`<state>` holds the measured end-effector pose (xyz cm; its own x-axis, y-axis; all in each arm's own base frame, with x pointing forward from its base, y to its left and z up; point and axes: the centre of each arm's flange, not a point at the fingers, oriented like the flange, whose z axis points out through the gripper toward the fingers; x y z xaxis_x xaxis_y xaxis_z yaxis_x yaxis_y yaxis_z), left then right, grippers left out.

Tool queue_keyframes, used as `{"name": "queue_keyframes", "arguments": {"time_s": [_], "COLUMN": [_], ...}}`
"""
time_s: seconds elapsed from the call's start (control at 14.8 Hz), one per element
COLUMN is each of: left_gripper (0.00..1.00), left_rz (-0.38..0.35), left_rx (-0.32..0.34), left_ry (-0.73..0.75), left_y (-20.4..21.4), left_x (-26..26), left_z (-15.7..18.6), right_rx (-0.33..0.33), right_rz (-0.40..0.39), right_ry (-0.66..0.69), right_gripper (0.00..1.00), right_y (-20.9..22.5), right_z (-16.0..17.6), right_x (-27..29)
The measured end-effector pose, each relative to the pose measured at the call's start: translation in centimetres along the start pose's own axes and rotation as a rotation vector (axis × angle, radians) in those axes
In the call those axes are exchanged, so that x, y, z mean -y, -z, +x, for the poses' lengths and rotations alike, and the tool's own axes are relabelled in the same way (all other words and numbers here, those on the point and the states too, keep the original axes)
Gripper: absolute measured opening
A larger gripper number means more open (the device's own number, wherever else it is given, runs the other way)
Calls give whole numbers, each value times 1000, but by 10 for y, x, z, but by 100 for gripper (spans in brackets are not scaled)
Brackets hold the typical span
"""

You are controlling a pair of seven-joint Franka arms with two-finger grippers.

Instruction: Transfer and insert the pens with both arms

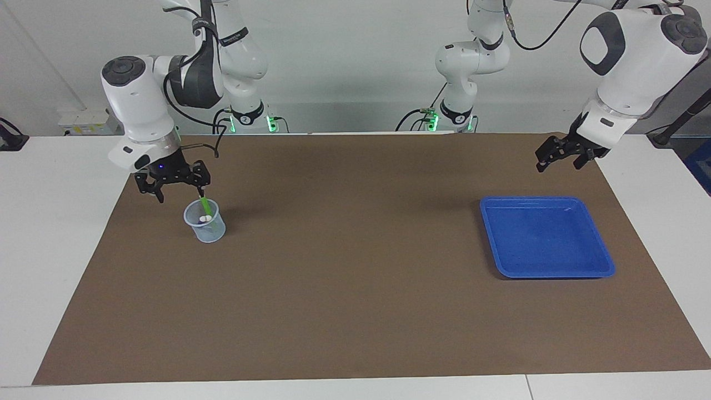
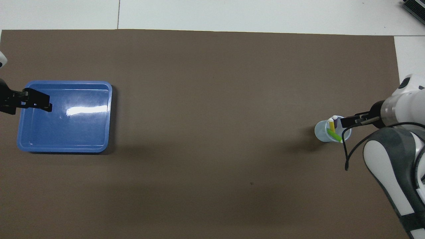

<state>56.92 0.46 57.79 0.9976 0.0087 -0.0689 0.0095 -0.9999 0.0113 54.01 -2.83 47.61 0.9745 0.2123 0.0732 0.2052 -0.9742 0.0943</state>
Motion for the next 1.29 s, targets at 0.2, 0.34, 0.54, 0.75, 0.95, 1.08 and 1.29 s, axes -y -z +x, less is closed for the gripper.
{"name": "queue_keyframes", "arguments": {"time_s": [0.2,0.34,0.54,0.75,0.95,1.08,1.29], "left_gripper": [100,100,100,100,100,100,100], "left_rz": [0,0,0,0,0,0,0], "left_rx": [-5,-7,-11,-12,-13,-13,-13], "left_ry": [0,-3,-4,-3,-1,-1,-1], "left_y": [2,2,2,3,3,3,3], "left_x": [1,1,2,2,3,3,3], "left_z": [0,0,0,0,0,0,0], "right_rx": [-3,-6,-24,-29,-32,-28,-21], "right_rz": [-2,-3,-6,4,18,31,43], "right_ry": [1,-1,-3,-32,-64,-59,-58], "right_gripper": [100,100,100,100,100,100,100], "right_y": [21,37,60,72,86,96,107], "right_z": [6,10,16,25,37,45,55], "right_x": [-1,-3,-6,-9,-7,0,10]}}
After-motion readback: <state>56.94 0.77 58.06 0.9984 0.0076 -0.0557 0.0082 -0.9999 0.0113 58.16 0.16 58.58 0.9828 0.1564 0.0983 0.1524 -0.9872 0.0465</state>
